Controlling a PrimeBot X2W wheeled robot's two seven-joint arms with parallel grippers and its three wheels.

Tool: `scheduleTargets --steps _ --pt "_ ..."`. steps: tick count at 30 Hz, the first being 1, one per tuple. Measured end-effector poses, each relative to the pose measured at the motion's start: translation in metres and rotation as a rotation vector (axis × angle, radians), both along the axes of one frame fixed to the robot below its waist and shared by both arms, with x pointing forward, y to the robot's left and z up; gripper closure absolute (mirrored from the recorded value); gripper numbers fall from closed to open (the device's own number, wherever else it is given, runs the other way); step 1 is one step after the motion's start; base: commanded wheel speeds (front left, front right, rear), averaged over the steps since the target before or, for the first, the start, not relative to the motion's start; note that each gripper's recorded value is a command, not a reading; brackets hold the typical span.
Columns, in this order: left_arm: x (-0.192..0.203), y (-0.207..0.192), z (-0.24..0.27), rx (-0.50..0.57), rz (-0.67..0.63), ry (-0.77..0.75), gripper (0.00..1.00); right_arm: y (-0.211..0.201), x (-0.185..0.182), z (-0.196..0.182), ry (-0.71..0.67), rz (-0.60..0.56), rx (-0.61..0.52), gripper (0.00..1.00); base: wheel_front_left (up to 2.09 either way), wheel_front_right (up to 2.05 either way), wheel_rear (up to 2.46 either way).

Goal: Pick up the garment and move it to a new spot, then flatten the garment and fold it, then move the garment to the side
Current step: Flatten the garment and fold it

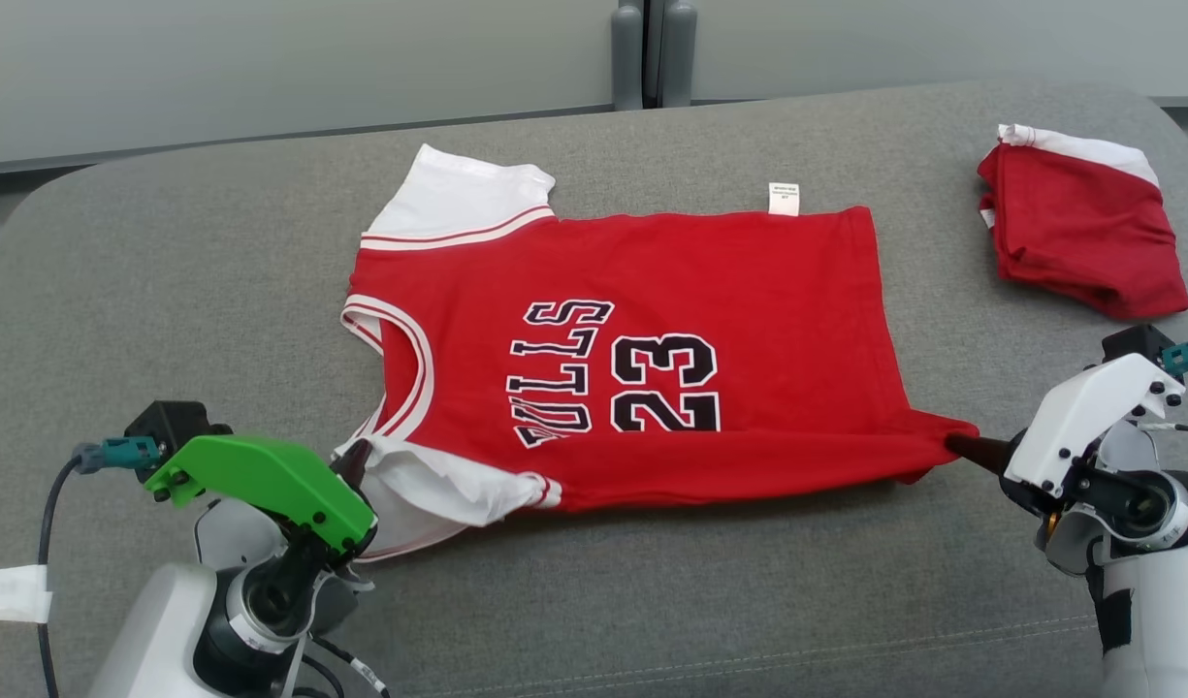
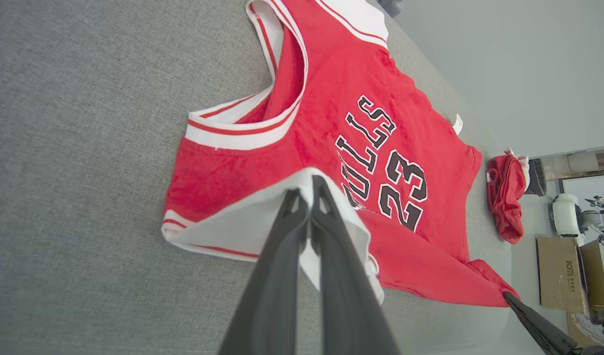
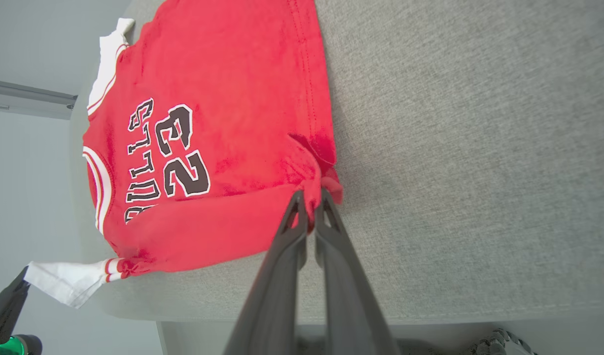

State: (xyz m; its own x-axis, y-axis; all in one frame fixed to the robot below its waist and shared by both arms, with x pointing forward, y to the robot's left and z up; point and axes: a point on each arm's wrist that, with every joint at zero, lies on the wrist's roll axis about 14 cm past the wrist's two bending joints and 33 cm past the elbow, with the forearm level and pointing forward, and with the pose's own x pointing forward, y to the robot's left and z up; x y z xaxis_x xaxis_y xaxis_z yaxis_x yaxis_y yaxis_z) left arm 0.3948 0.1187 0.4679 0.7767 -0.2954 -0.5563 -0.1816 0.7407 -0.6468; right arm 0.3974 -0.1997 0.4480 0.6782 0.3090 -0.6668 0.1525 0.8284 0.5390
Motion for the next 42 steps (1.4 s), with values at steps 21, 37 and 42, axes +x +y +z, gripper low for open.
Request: scheduleTargets --steps 21,37,42 --pt "0.061 0.004 -0.021 -0.024 0.087 0.05 1.0 0.004 0.06 -0.015 0.107 -0.025 0.019 1.0 0.0 0.0 0.0" --pt "0.098 0.007 -0.019 -0.001 0.108 0.001 1.0 0.011 0.083 -0.026 0.128 -0.017 -0.033 1.0 0.0 0.0 0.0" --pt "0.1 0.004 -0.023 0.023 0.078 0.014 1.0 0.013 0.087 -0.025 0.118 -0.011 -0.051 0.51 0.0 0.0 0.0"
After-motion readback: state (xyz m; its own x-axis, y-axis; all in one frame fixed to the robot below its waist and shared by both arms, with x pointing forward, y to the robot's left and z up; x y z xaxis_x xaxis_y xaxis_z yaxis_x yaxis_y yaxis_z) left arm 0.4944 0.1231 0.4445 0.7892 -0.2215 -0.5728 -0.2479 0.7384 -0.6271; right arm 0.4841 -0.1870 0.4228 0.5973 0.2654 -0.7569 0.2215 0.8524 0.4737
